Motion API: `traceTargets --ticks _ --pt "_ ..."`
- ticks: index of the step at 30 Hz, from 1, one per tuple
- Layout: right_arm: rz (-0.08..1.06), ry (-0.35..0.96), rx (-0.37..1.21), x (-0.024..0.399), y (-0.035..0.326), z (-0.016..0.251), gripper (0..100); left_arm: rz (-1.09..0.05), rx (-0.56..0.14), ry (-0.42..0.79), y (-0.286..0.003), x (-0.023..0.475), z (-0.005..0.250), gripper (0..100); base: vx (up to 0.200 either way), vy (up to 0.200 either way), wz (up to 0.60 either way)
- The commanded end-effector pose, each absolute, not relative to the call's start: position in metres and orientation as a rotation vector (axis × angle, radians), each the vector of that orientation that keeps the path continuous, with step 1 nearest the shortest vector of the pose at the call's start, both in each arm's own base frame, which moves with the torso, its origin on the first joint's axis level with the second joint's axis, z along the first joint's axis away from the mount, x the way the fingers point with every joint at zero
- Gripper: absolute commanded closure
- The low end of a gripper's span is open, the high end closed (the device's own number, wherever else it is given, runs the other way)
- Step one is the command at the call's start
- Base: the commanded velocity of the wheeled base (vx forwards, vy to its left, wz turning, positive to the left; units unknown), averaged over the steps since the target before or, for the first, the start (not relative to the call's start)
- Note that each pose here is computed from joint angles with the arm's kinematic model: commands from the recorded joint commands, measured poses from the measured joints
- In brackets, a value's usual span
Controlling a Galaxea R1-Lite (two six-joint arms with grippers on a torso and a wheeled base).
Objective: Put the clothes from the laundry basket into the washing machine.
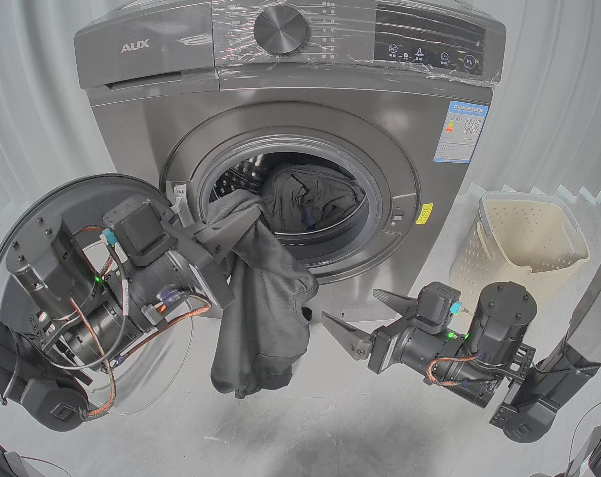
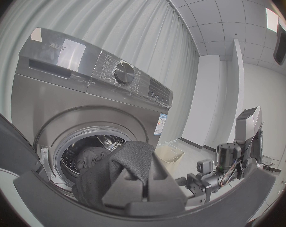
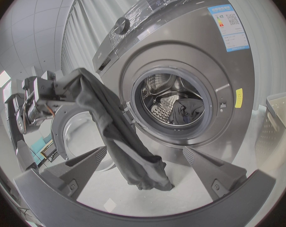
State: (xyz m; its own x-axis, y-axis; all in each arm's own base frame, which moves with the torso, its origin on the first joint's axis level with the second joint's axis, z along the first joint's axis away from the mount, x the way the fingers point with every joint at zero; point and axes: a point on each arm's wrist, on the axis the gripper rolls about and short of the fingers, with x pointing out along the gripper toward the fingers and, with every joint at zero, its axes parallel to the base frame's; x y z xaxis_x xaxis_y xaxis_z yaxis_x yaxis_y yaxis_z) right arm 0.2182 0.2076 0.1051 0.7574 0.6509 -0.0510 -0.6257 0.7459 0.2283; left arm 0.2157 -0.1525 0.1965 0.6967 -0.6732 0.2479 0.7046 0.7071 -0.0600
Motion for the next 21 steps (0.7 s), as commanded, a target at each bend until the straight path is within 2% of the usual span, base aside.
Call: traceTargets --ticks 1,9,20,21 --pt "0.699 0.179 0.18 0.218 0.207 0.092 0 -0.764 -0.161 -0.236 -0.152 0.216 0.202 100 0.0 0.0 0.0" --pt "0.718 0.261 0.132 0.22 0.21 0.065 0 -0.74 -0.167 -0.258 -0.15 0.22 0.207 100 0.0 0.0 0.0" --pt "0.713 0.332 0.106 0.216 0.206 0.048 0 -0.729 -0.164 -0.258 -0.147 0.223 0.206 100 0.0 0.0 0.0" --pt "0.705 0.358 0.093 0.217 0.205 0.04 0 -0.729 -0.164 -0.256 -0.147 0.222 0.206 100 0.0 0.0 0.0"
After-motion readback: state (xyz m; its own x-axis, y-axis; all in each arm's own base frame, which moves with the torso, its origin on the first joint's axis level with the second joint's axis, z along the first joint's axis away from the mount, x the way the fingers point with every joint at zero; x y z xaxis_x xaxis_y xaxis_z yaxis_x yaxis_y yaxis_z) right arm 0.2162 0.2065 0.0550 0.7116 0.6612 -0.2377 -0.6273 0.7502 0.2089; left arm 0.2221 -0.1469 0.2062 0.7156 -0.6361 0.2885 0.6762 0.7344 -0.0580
